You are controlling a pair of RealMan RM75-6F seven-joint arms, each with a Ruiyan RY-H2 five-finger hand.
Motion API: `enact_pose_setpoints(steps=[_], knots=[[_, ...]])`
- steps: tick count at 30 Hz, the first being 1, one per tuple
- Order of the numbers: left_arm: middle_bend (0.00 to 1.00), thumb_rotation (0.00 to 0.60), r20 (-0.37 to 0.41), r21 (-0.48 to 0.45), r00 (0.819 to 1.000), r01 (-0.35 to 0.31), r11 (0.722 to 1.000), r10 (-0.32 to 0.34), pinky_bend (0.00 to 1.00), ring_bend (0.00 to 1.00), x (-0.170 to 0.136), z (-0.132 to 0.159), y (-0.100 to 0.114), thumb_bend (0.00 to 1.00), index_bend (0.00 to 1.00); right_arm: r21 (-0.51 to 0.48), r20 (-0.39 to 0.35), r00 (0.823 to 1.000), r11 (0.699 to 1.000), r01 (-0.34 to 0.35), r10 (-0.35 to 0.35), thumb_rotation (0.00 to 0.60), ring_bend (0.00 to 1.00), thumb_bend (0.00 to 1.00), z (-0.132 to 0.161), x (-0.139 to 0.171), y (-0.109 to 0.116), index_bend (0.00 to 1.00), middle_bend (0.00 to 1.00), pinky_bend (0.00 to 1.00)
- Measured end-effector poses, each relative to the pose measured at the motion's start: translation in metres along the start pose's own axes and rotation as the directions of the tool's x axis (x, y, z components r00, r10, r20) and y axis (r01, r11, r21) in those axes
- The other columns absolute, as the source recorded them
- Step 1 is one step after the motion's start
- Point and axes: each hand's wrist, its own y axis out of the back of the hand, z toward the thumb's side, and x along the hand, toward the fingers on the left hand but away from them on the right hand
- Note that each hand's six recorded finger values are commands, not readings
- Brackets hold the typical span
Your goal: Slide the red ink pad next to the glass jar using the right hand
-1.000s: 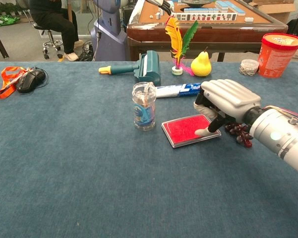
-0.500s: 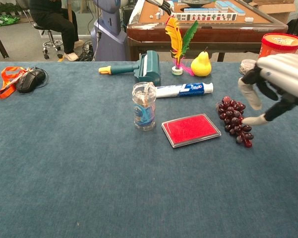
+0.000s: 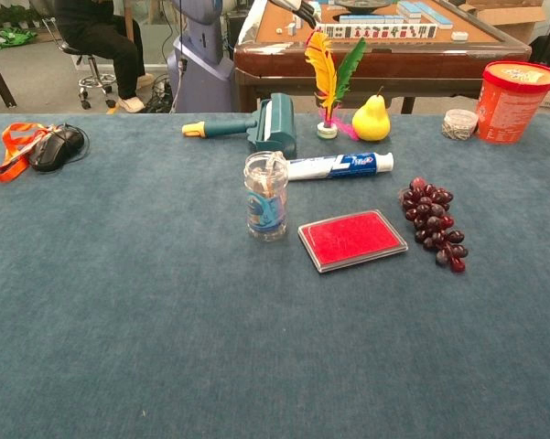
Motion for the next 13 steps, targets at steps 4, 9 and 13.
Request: enact_pose_setpoints(steps=[4,9,13], knots=[[0.54,0.6,-0.014,0.005,1.0,-0.021,1.0,0.021,0.52,0.42,-0.001,-0.001,0.004,0.4,0.4,-0.038,0.06,0.998,0.999,0.009,-0.006,0.6,0.43,0.0,-0.015,0.01,0.003,0.6,0.45,0.51],[0.54,0.6,-0.032,0.003,0.999,-0.032,0.999,0.032,0.53,0.43,0.002,-0.003,0.004,0.4,0.41,-0.038,0.099,0.995,0.999,0.009,-0.006,0.6,0.43,0.0,-0.03,0.013,0.007,0.6,0.44,0.51],[0.54,0.6,-0.031,0.004,0.999,-0.029,1.0,0.029,0.55,0.44,0.005,-0.001,0.002,0.4,0.41,-0.04,0.11,0.994,0.999,-0.002,0.007,0.6,0.43,0.0,-0.034,0.012,0.006,0.6,0.44,0.51]])
